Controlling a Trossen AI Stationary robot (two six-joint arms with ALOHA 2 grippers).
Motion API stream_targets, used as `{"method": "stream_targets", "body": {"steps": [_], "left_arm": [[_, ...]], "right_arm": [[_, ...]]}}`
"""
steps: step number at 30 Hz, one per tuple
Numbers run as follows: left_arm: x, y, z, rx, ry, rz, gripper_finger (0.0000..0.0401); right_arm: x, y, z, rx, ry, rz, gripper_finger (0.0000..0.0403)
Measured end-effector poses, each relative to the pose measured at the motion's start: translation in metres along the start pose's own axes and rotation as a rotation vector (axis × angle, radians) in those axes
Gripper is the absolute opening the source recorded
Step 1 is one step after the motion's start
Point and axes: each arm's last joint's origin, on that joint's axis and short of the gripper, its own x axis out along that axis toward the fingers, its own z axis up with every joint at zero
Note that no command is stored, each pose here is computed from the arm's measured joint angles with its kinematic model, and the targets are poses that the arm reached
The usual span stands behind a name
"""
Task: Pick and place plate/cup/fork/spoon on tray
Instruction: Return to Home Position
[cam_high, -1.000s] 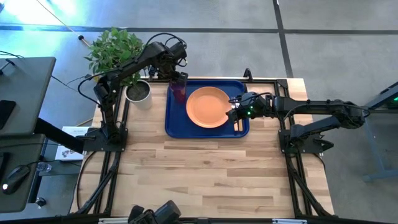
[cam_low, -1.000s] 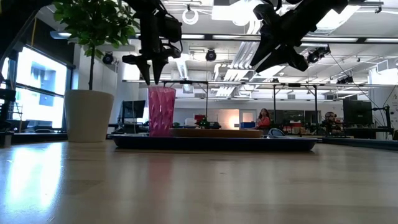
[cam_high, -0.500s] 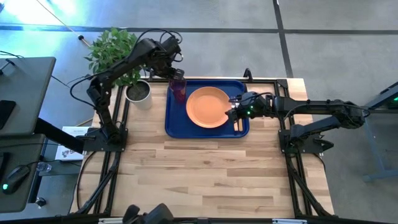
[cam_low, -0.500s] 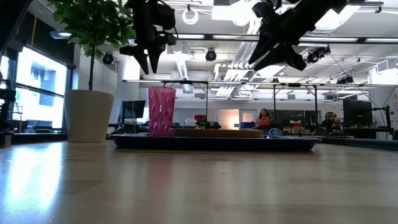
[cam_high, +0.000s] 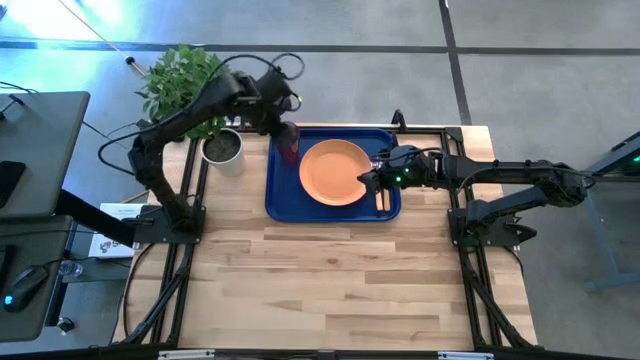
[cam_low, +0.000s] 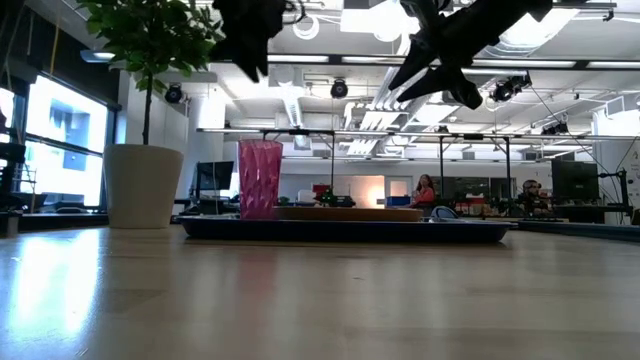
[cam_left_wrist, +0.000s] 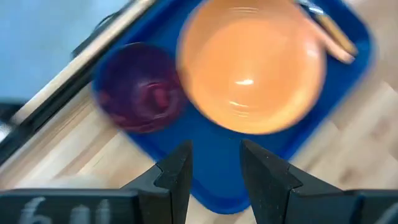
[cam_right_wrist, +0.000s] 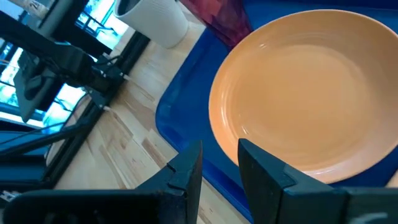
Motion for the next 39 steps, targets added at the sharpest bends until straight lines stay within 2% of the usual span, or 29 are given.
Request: {"method": "stream_targets", "body": {"steps": [5,10,14,18,25,28,34,39], "left_arm": [[-0.015,-0.038,-0.015,0.22,-0.041,-0.138,0.0124],[-0.039,-0.065,-0.037,0.423,-0.07,-0.28,0.0124],[-0.06,-0.074,-0.061,0.514,-0.147,-0.34,0.0124],[-0.067,-0.07,-0.093,0.56,-0.248,-0.404,0.0124],[-0.051,-0.042,-0.147,0.537,-0.401,-0.485,0.0124],[-0.041,-0.029,-0.168,0.495,-0.463,-0.519,0.0124],[-0.015,-0.005,-0.207,0.39,-0.529,-0.576,0.0124],[0.001,0.007,-0.228,0.335,-0.615,-0.632,0.0124]], "right_arm": [[0.0,0.002,0.002,0.007,-0.02,0.021,0.0094],[0.0,0.004,0.004,0.006,-0.041,0.044,0.0094],[-0.001,0.009,0.005,0.011,-0.071,0.081,0.0094],[-0.003,0.02,0.008,-0.008,-0.128,0.165,0.0094],[-0.004,0.024,0.008,-0.016,-0.177,0.167,0.0094],[-0.004,0.025,0.009,0.017,-0.182,0.179,0.0094],[-0.009,0.035,0.018,-0.026,-0.283,0.293,0.0094],[-0.015,0.043,0.026,-0.087,-0.38,0.374,0.0094]]}}
